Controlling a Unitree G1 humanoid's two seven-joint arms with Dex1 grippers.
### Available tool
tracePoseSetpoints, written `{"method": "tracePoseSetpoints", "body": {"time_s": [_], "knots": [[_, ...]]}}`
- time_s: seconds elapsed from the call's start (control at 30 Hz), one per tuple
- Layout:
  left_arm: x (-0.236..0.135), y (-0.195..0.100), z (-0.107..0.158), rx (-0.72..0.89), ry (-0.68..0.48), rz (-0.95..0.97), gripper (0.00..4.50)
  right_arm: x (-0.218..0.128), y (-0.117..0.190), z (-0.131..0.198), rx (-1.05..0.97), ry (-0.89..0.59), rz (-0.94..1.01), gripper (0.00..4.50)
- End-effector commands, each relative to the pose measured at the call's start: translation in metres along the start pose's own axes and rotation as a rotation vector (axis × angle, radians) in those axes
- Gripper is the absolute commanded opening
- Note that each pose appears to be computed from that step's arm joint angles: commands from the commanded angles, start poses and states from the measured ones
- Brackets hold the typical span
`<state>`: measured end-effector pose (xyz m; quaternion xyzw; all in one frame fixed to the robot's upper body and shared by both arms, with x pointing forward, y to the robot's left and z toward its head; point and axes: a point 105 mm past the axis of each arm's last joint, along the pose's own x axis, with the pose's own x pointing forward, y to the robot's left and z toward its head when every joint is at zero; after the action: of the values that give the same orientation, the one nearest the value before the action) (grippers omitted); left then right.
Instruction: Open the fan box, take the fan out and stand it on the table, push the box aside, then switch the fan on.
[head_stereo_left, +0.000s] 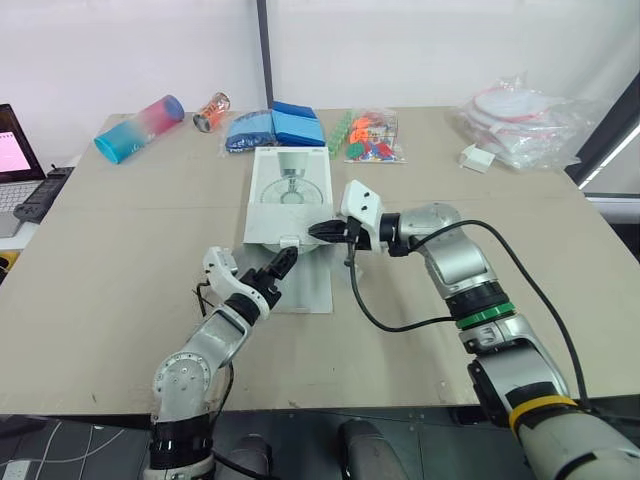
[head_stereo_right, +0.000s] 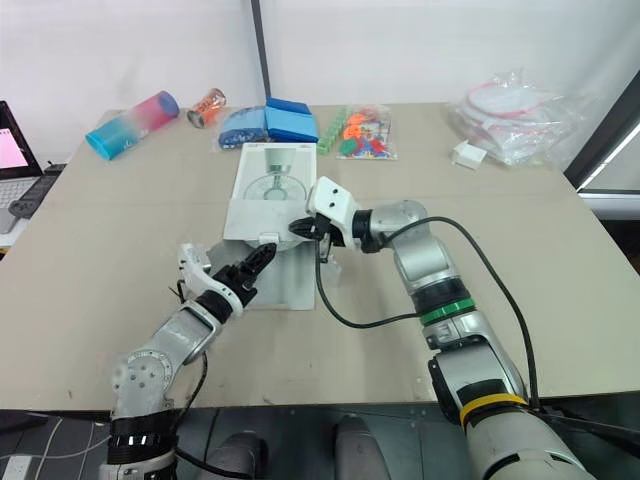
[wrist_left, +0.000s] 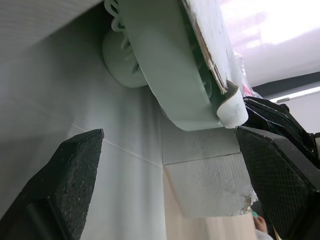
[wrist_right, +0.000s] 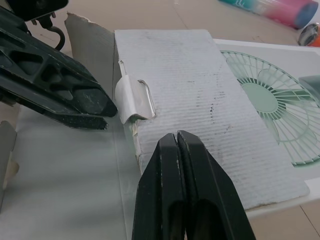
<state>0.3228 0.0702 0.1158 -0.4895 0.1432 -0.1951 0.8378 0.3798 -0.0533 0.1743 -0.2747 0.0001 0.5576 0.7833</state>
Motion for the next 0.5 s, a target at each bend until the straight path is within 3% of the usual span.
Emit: {"method": "tracePoseSetpoints", "body": {"time_s": [0.03,0.5], "knots": [[0.013,-0.015,-0.014,-0.061,0.01,-0.048,4.46,-0.001,0.002,0.002,-0.027,0.013,0.015,0.0],[0.013,-0.011,0.004,-0.127,-0.101,-0.056,4.46,-0.002,0.002,0.001,-0.024,0.022,0.01,0.0]]}}
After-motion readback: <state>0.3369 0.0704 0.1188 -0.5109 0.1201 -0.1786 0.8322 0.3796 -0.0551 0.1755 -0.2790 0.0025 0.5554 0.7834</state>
